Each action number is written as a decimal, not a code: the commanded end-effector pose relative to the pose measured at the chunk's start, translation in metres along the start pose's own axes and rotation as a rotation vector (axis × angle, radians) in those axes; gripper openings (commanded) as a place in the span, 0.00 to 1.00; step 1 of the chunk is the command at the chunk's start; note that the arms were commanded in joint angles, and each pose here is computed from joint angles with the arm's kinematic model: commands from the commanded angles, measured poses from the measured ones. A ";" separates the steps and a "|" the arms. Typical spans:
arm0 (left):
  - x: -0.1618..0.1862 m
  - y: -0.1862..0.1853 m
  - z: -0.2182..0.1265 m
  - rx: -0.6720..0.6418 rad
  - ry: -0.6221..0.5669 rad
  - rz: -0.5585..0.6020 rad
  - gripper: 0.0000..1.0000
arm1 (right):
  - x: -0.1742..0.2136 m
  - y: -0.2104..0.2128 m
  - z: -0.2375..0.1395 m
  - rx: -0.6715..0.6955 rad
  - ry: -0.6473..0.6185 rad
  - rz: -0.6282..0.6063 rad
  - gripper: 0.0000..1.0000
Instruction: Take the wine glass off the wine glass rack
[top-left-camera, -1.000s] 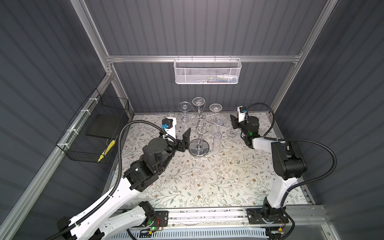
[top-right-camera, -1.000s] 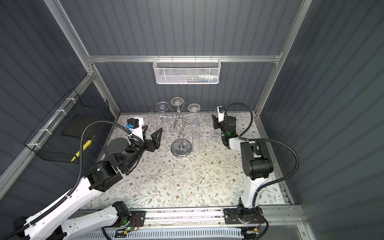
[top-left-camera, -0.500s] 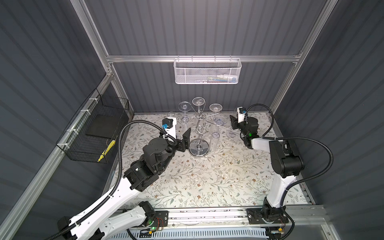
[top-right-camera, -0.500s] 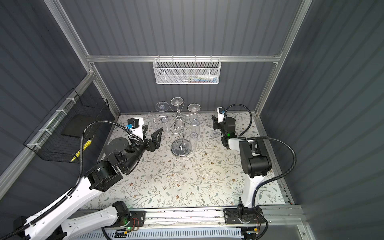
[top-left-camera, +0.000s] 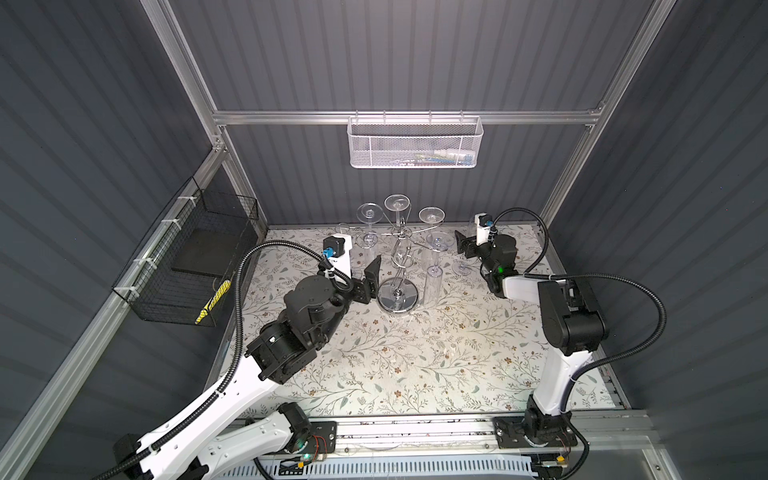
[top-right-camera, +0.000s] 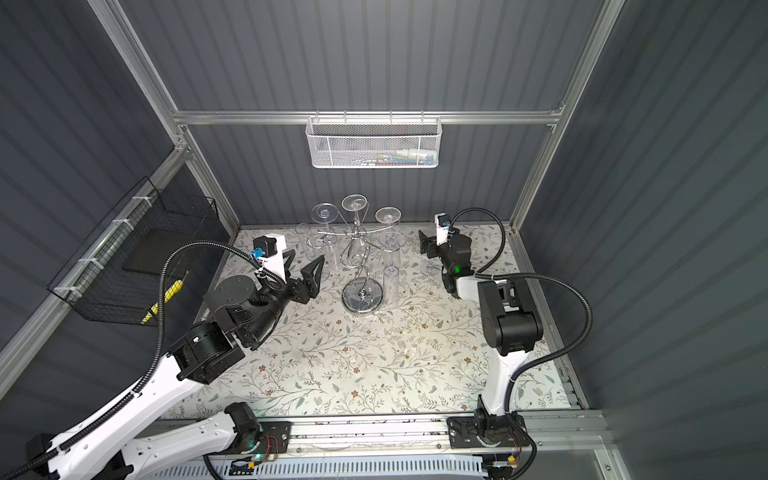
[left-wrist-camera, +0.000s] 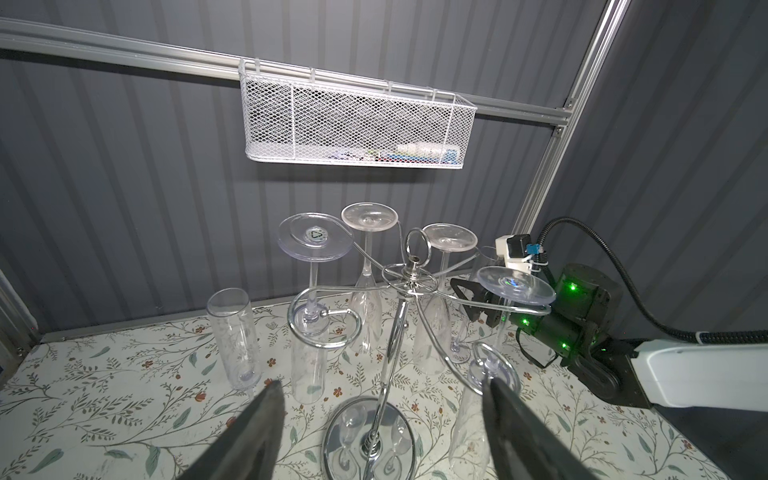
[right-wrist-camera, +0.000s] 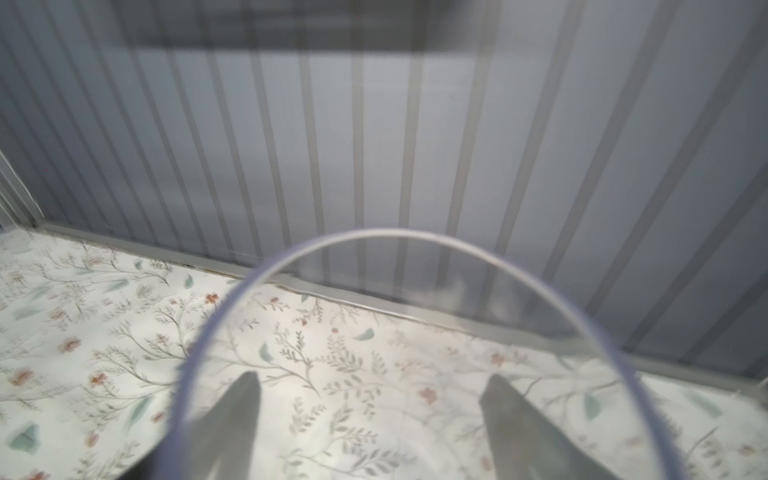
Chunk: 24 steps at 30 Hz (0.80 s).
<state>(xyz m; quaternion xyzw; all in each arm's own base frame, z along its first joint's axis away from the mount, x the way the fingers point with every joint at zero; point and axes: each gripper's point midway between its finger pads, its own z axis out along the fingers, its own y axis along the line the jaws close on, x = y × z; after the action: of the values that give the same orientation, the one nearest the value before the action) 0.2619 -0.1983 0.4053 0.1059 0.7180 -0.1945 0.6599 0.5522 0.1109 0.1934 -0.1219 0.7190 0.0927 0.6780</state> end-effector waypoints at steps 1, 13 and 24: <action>-0.014 0.001 -0.005 -0.003 -0.045 -0.017 0.76 | -0.007 -0.004 0.000 0.009 -0.037 -0.009 0.99; -0.015 0.004 -0.014 0.000 -0.056 -0.003 0.79 | -0.046 -0.011 -0.023 0.049 -0.074 -0.052 0.99; -0.023 0.016 -0.040 0.004 -0.070 0.001 0.81 | -0.104 -0.038 -0.082 0.197 -0.095 -0.045 0.99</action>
<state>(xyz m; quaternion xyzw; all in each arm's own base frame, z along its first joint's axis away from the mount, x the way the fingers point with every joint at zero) 0.2399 -0.1721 0.4291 0.0952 0.6925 -0.2093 0.6838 0.5022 0.0702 0.2992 -0.0900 0.6767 0.0333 0.7300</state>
